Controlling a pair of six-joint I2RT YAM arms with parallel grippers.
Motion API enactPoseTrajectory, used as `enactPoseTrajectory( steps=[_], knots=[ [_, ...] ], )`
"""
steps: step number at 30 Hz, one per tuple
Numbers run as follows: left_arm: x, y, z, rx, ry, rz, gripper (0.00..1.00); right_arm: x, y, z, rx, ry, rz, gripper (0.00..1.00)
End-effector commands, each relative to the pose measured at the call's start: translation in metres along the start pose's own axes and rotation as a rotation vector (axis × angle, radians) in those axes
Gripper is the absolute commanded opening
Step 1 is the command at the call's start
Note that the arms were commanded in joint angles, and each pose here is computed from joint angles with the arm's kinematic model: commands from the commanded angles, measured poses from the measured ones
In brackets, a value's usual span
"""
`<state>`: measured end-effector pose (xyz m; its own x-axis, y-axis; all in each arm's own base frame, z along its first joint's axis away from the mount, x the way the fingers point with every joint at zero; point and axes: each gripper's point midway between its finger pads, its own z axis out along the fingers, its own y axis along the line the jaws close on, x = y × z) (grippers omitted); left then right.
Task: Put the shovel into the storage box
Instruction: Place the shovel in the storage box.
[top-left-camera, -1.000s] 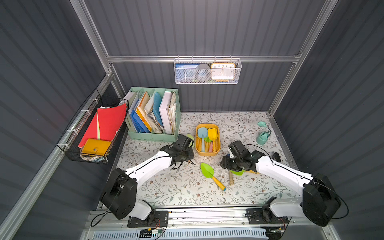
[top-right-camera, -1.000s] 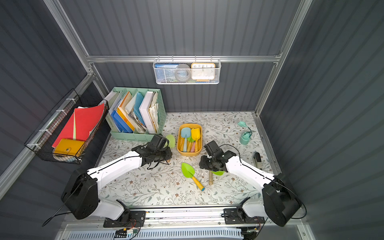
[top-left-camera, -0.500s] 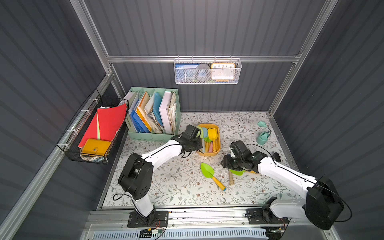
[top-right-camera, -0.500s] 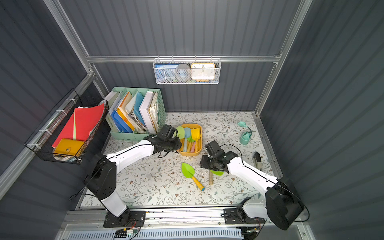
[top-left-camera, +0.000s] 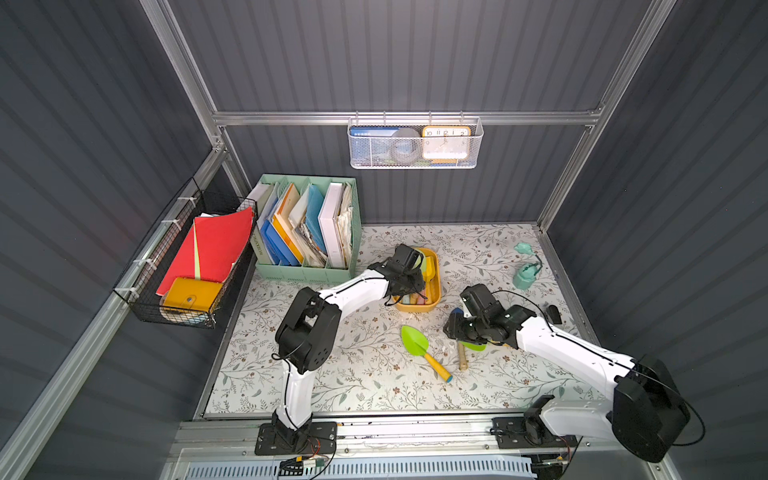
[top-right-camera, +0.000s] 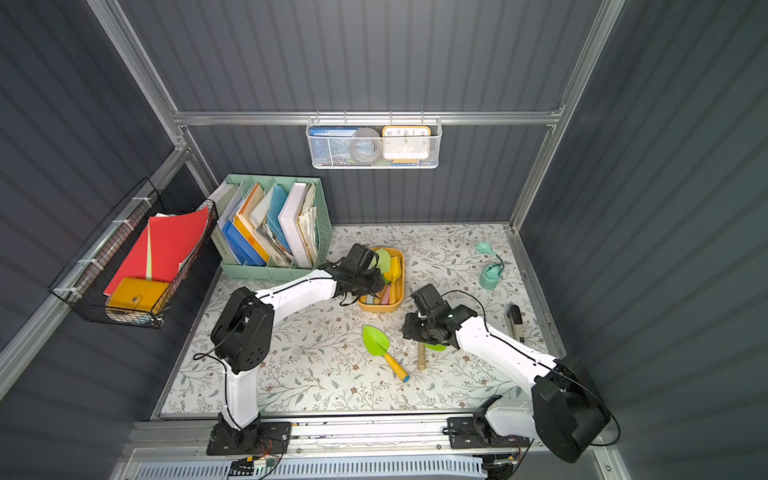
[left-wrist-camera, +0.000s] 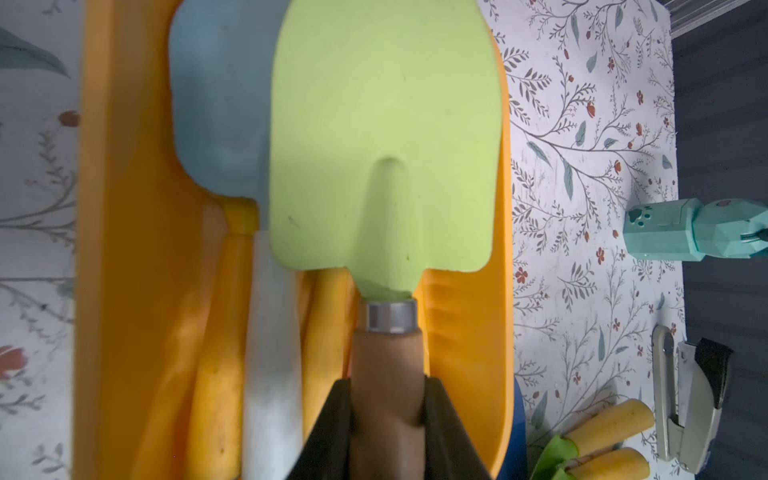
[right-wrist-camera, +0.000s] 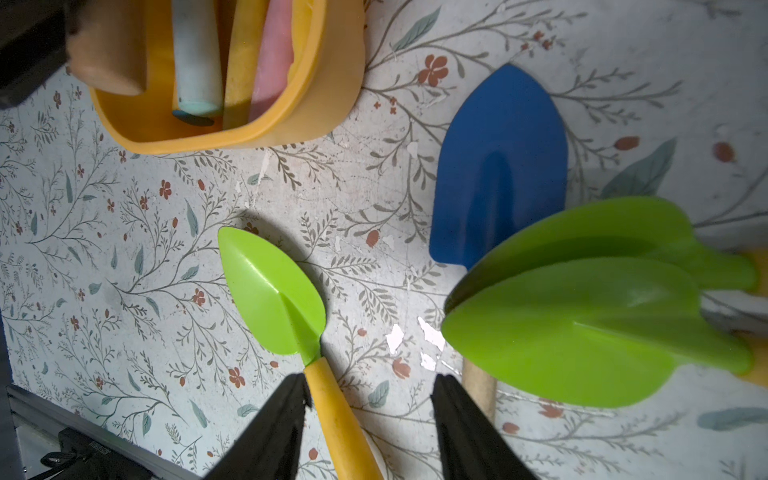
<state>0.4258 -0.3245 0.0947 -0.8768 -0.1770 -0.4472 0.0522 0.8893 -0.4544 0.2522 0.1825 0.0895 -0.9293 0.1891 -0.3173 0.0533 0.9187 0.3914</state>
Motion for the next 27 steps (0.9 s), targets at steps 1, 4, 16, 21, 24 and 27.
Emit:
enactPoseTrajectory(
  steps=[1, 4, 16, 21, 24, 27],
  knots=[
    [0.000, -0.007, 0.009, 0.021, 0.005, 0.006, 0.03, 0.000, -0.007, -0.001, 0.019, -0.007, 0.011, 0.54],
    [0.003, -0.007, 0.017, 0.019, 0.013, 0.006, 0.04, 0.000, -0.007, -0.001, 0.018, -0.007, 0.011, 0.54],
    [0.013, -0.005, 0.038, -0.002, 0.040, 0.022, 0.08, 0.000, -0.009, 0.001, 0.023, -0.004, 0.016, 0.54],
    [0.015, -0.005, 0.039, -0.006, 0.042, 0.024, 0.16, 0.000, -0.008, 0.000, 0.022, -0.003, 0.018, 0.54],
    [0.014, -0.007, 0.037, -0.015, 0.035, 0.033, 0.32, 0.000, -0.008, 0.000, 0.020, -0.005, 0.018, 0.54],
    [0.013, -0.007, 0.033, -0.027, 0.024, 0.043, 0.42, 0.000, -0.008, -0.001, 0.018, -0.005, 0.020, 0.55]
  ],
)
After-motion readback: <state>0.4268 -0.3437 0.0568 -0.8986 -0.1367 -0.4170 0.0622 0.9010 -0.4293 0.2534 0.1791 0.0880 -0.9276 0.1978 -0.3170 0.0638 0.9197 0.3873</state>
